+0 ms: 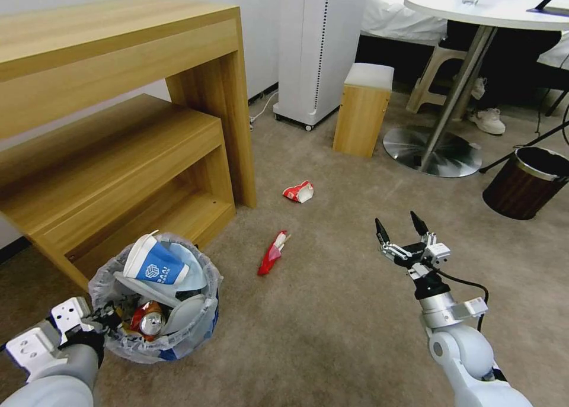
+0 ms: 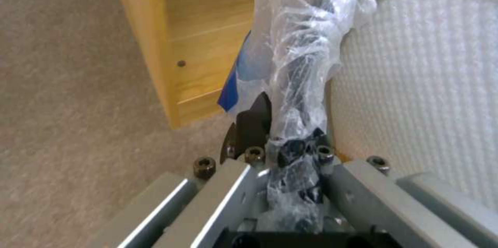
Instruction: Pick up the trash bin and place the garbage on the floor into it.
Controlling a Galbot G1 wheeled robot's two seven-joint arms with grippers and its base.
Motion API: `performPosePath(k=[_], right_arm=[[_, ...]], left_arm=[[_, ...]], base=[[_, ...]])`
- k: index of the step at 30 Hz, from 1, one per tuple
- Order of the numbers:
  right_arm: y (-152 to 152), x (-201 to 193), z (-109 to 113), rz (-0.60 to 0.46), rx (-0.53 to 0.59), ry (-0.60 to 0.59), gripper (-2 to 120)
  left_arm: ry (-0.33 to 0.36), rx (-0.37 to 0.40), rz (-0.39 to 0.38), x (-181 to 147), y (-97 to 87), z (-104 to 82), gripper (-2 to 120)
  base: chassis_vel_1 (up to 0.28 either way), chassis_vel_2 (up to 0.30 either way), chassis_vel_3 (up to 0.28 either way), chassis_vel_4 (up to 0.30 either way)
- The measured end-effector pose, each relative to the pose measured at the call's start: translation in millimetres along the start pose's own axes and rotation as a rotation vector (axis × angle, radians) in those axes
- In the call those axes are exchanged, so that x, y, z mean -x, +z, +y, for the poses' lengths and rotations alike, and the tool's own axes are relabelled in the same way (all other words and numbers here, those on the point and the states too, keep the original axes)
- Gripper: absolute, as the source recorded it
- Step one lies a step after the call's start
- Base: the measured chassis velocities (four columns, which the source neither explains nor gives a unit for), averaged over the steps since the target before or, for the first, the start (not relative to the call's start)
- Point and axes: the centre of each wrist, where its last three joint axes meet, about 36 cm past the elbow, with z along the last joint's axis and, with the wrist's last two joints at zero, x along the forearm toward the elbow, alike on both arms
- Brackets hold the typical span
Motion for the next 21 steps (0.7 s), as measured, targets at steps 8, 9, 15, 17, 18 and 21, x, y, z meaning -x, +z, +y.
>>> performPosePath(k=[8,9,15,17,18,21], right_arm=[[0,-1,-6,-0.005,-0.008,-0.013,100],[1,-1,-5,-0.003,-0.006,-0.016,100],[5,1,5,0.032,0.015,0.009,100],[6,2,8,0.048,0.021,0.021,100],[8,2,11,0.068,0.028,0.037,100],[12,1,19,0.109,0.048,0.074,100]], left_arm=[[-0.003,0.002,0.005,-3,4.7,-3.3,0],[-0.002,0.003,0.004,-4,5.0,-4.2,0],[0.002,0.005,0.007,-5,8.0,-7.3,0],[0.003,0.005,0.008,-5,8.3,-7.7,0],[0.003,0.006,0.009,-5,8.5,-7.8,0],[0.004,0.007,0.010,-5,8.8,-8.0,0]], base=[[-0.238,0.231,0.238,-0.239],[-0.275,0.258,0.278,-0.269],[-0.227,0.210,0.228,-0.201],[-0.121,0.096,0.118,-0.097],[0.007,0.021,0.036,-0.078],[0.000,0.000,0.000,0.000]])
